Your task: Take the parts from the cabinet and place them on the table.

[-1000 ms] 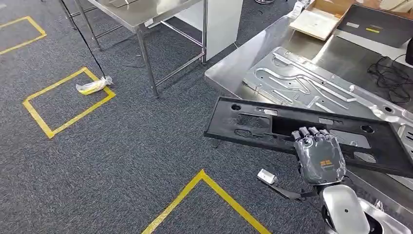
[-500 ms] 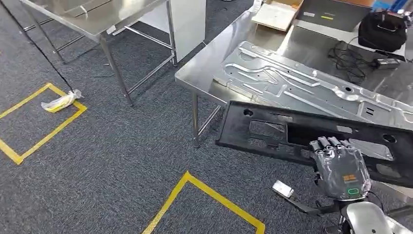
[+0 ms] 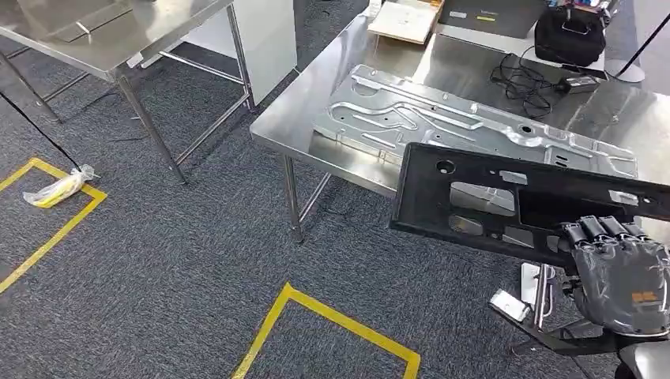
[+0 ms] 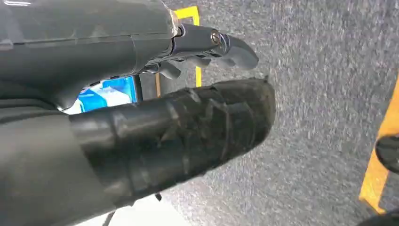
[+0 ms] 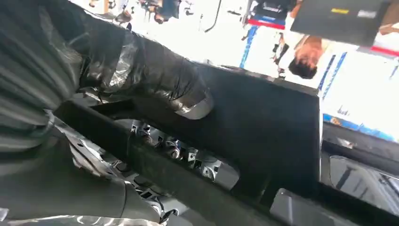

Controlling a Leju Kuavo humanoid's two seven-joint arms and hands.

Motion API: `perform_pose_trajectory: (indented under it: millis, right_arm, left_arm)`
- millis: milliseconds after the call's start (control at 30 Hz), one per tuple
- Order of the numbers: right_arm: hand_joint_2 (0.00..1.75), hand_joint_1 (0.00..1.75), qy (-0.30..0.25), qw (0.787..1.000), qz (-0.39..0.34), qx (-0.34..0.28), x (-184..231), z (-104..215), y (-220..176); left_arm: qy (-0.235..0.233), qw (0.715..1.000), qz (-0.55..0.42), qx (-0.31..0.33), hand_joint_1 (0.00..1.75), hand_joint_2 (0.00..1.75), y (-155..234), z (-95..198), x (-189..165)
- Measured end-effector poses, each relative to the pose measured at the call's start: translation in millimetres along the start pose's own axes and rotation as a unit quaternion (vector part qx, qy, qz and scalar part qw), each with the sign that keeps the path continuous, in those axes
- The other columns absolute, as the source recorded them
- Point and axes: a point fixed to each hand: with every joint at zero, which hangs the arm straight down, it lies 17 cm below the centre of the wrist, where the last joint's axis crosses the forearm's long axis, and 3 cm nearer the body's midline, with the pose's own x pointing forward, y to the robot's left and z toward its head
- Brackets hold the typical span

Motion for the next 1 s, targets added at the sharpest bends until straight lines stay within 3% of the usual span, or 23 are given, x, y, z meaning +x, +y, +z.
perform_pose_trajectory:
  millis: [233, 667, 1000]
  right_arm:
    - [1.75, 1.75, -0.073, 0.997, -0.007, -0.027, 28, 17, -17]
    - [1.75, 1.75, 0.021, 1.0, -0.01, -0.009, -3, 23, -10]
    - [1.75, 1.75, 0.04, 0.999, -0.01, -0.007, -10, 24, -10]
  left_arm:
    - [0.012, 1.0, 0.0, -0.027, 0.0, 0.0, -11, 0, -4]
    - [0.008, 1.0, 0.001, -0.031, 0.0, 0.0, -12, 0, 0]
    - [0.014, 0.999, 0.003, -0.037, 0.0, 0.0, -17, 1, -3]
